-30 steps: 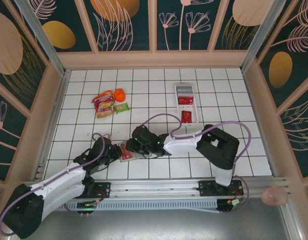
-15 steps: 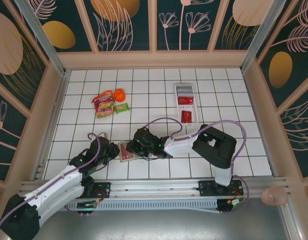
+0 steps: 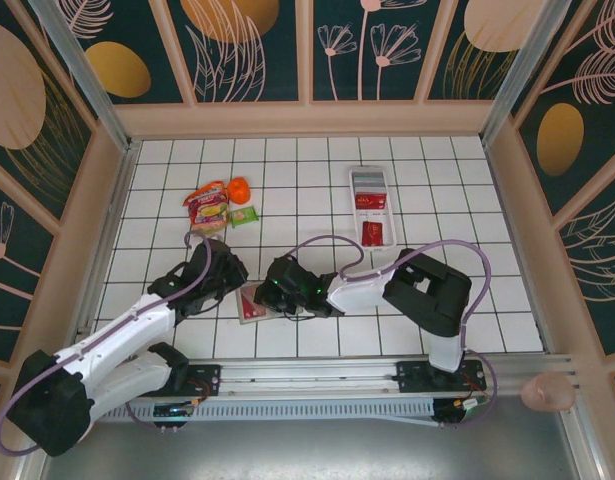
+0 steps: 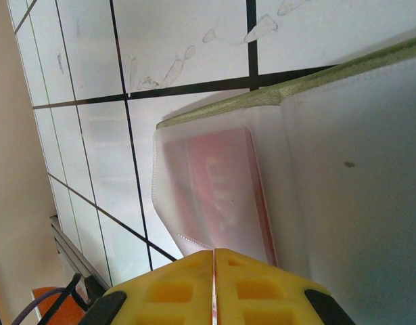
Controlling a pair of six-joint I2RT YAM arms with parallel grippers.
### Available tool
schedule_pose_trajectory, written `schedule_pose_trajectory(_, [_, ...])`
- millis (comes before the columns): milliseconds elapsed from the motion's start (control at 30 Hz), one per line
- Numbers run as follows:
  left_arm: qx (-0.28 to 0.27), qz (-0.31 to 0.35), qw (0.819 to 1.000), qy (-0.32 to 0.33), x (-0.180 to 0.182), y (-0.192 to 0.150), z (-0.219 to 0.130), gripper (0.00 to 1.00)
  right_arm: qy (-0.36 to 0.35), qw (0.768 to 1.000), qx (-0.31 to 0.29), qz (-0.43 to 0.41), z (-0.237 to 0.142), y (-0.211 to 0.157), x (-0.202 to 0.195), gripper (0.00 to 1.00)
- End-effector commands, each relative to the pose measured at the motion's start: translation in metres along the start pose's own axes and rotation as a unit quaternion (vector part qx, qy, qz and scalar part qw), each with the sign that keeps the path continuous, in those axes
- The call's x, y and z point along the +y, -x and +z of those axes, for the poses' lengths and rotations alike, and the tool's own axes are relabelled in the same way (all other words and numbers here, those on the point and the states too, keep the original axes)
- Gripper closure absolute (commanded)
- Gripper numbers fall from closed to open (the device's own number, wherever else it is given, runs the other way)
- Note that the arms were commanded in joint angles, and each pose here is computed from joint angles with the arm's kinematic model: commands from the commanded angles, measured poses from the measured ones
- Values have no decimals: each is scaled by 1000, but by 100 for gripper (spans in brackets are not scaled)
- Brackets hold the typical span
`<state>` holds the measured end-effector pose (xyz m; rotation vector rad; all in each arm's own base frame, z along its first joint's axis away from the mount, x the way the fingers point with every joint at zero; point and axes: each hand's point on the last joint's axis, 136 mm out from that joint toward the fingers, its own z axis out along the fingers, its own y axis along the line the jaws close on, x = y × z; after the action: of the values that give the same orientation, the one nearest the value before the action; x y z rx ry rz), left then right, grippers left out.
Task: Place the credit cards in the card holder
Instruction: Flip over the card slot on the card holder.
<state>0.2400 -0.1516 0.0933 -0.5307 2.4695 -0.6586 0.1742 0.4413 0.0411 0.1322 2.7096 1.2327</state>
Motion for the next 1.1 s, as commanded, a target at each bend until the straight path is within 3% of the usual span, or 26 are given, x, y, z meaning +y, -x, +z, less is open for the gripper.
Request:
schedule_pose_trajectory(0, [36,-5,999,11,6,-14,3,100,-5,1000,-7,-5,2,4,-2,89])
schedule_pose_trajectory(767, [100,7,991,84,57,-52,36,100,17,999,-9,-45,-4,-2,22,89])
schedule_pose_trajectory(1067, [92,19,989,111,75,-54,34,100,9,996,-31,-88,-24,-2,32,84])
